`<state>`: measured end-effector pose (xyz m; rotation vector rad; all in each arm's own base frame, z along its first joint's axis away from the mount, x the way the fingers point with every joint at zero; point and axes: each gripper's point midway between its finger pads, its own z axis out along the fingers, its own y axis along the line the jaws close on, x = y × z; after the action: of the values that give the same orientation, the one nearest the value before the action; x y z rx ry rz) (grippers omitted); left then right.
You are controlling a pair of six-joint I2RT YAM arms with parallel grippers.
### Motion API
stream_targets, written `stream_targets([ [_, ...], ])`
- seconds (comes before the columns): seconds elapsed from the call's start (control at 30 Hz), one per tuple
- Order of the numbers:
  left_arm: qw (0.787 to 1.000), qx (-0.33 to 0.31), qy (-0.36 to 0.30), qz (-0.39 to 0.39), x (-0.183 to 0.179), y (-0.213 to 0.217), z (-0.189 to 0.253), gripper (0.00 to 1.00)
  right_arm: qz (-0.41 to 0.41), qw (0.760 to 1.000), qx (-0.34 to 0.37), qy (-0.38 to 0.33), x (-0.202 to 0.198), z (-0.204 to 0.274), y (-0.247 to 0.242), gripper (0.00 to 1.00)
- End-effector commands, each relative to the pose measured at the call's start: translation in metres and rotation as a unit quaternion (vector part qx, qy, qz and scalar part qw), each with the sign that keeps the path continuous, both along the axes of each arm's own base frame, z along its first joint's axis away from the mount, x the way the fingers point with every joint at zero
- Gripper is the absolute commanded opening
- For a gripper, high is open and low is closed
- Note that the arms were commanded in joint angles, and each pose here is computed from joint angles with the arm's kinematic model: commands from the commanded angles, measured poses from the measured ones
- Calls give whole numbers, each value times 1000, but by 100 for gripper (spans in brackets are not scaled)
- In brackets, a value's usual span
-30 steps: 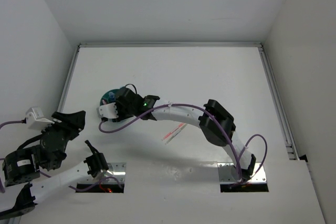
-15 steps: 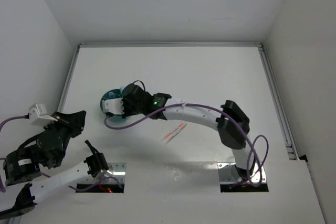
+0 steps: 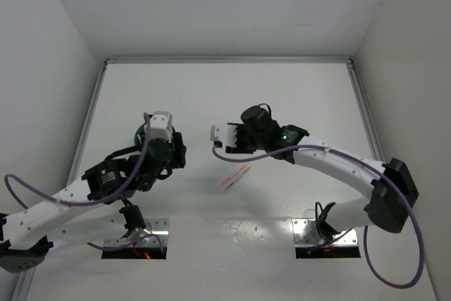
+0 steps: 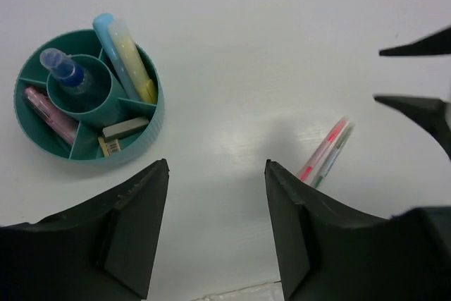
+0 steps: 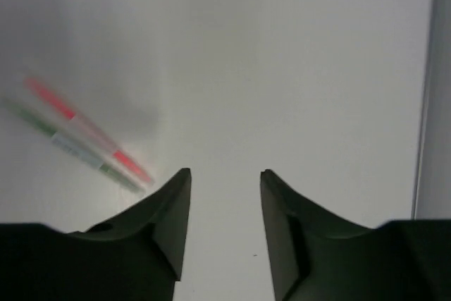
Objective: Sort the stationery into containers
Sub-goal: Pick up the pen from the center of the board.
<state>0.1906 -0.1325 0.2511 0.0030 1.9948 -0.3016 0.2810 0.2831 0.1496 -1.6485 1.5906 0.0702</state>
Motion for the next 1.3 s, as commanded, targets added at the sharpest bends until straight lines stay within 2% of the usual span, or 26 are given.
stream_targets([
  [0.0, 999, 23, -17, -18, 7, -10, 10, 63, 209, 975, -20, 77, -78, -33, 3, 47],
  [0.03, 999, 29, -20, -16, 8, -8, 10, 66, 240, 966, -23, 91, -91, -47, 1, 49],
  [0.13, 999, 17, -34, -13, 7, -2, 21, 69, 308, 947, -32, 83, -94, -55, 8, 51],
  [0.27, 1000, 1, -26, 3, -2, 13, 9, 78, 380, 914, -47, 134, -107, -72, 26, 43],
  [0.4, 998, -33, -36, 30, -7, 31, 7, 82, 398, 903, -54, 154, -99, -77, 46, 37],
  [0.5, 997, -47, -47, 35, -8, 36, 11, 83, 397, 901, -58, 163, -96, -85, 50, 29],
  [0.7, 996, -51, -54, 43, -9, 43, 10, 84, 400, 894, -68, 190, -105, -98, 47, 20],
  [0.8, 996, -55, -56, 44, -10, 44, 11, 84, 407, 889, -79, 197, -112, -107, 49, 20],
  [1.0, 996, -59, -58, 44, -11, 46, 10, 84, 384, 893, -117, 204, -111, -128, 53, 18],
  [1.27, 993, -82, -70, 44, -15, 53, 18, 84, 374, 897, -160, 171, -100, -134, 54, 18],
])
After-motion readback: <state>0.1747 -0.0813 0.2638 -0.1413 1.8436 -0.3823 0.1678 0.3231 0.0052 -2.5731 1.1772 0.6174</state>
